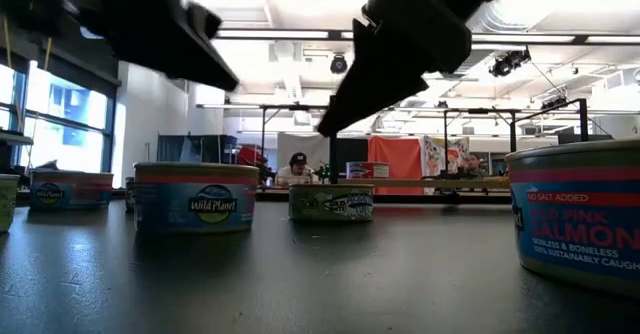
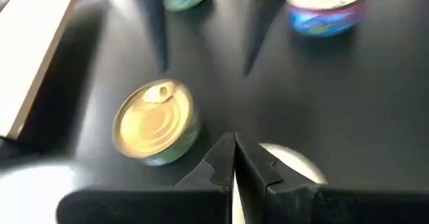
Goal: Stack canned seafood by type on shelf
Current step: Put the blue-pink tuna can on the shelf
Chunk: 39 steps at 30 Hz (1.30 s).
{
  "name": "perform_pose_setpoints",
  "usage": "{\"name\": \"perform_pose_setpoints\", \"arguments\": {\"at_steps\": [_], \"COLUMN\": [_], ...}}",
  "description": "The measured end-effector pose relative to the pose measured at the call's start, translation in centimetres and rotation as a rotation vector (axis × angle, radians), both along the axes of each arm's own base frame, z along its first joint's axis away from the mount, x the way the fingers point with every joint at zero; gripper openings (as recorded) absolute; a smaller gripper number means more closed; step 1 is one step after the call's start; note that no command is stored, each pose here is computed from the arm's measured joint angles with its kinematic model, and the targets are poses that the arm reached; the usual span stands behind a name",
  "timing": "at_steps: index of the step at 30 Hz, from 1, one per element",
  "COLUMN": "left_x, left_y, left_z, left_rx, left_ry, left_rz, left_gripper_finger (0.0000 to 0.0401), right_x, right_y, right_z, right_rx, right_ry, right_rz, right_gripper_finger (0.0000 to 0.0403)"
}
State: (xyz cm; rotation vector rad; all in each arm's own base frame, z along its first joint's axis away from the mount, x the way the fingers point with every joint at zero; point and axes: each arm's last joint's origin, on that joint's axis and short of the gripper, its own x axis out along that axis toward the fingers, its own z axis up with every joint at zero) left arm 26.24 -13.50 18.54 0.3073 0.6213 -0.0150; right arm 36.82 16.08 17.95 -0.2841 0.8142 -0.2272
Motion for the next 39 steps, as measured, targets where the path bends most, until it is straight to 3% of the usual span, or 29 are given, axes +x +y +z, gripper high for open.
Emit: {"name": "perform_pose_setpoints", "arguments": {"at_steps": [3,6,9,14,18,24,29,33,39], "left_x": [-0.6,-0.9,-0.8,-0.4,0.0,-0.1,0.0,-0.4,-0.2], "left_y": [-1.3,-2.3,-2.8,-2.9,-2.8,-2.5,-3.1,-3.8,-3.5], "left_z": [-0.6,-1.2,-2.6,-4.3,-4.8,-4.4,-2.2,-1.9,-3.6], "left_rx": [-0.01,-0.037,-0.037,-0.041,-0.068,-0.075,-0.1,-0.054,0.04], "left_ry": [0.019,0.029,0.065,0.101,0.098,0.105,0.068,0.092,0.127], "left_rz": [-0.024,-0.029,-0.007,0.023,0.054,0.049,0.019,-0.107,-0.039], "left_gripper_finger": [0.002,0.0055,0.0097,0.0139,0.0128,0.0063,0.0037,0.0059,0.0125], "right_x": [-0.1,-0.5,-0.8,-1.0,-1.1,-1.2,-1.2,-1.2,-1.2], "right_y": [0.1,0.2,0.2,0.2,0.4,0.5,0.5,0.5,0.5], "right_z": [-1.7,-3.0,-3.6,-3.9,-3.9,-3.9,-3.9,-3.9,-3.9], "right_rx": [0.001,0.079,0.135,0.133,0.131,0.118,0.119,0.119,0.124], "right_ry": [-0.066,-0.165,-0.253,-0.266,-0.262,-0.253,-0.253,-0.253,-0.255], "right_rz": [0.087,0.169,0.206,0.222,0.23,0.254,0.254,0.254,0.25], "right_gripper_finger": [0.0286,0.0286,0.0286,0.0286,0.0286,0.0286,0.0286,0.0286,0.0286]}}
